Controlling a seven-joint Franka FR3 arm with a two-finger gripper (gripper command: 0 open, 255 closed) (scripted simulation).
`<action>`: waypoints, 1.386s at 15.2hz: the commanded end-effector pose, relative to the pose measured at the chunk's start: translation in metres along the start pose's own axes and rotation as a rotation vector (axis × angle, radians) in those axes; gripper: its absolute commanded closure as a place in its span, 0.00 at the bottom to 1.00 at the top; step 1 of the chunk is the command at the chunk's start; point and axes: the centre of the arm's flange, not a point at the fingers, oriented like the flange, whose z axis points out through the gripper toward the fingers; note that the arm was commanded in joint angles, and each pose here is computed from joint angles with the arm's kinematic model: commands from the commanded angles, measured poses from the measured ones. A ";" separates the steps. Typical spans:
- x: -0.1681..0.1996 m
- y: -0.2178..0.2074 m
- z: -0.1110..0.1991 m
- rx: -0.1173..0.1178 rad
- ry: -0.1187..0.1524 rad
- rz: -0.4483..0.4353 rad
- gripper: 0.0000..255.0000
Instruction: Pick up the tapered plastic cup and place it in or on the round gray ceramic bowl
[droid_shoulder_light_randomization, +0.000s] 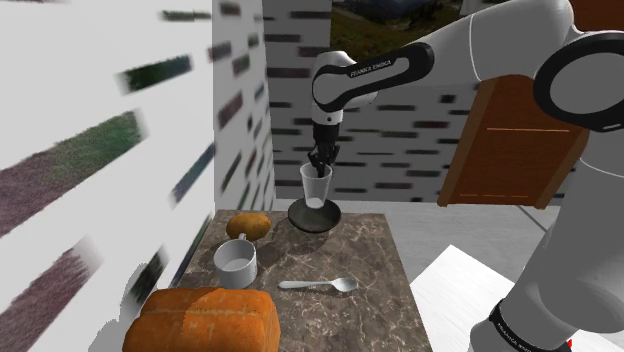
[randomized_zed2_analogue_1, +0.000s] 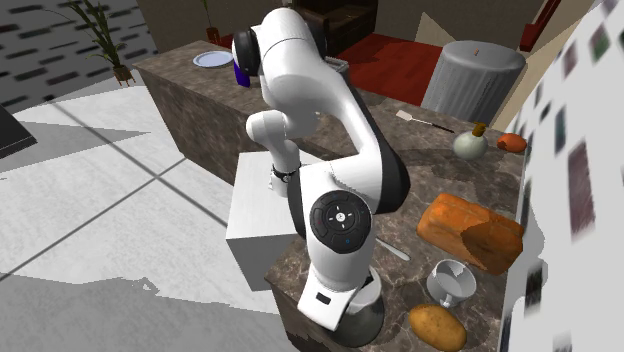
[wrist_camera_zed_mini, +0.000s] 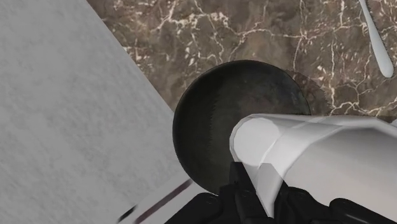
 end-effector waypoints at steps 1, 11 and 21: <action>0.000 0.001 0.011 0.000 0.001 0.000 1.00; 0.002 0.003 0.029 0.000 0.001 0.000 1.00; 0.002 0.003 -0.011 0.000 0.001 0.000 0.00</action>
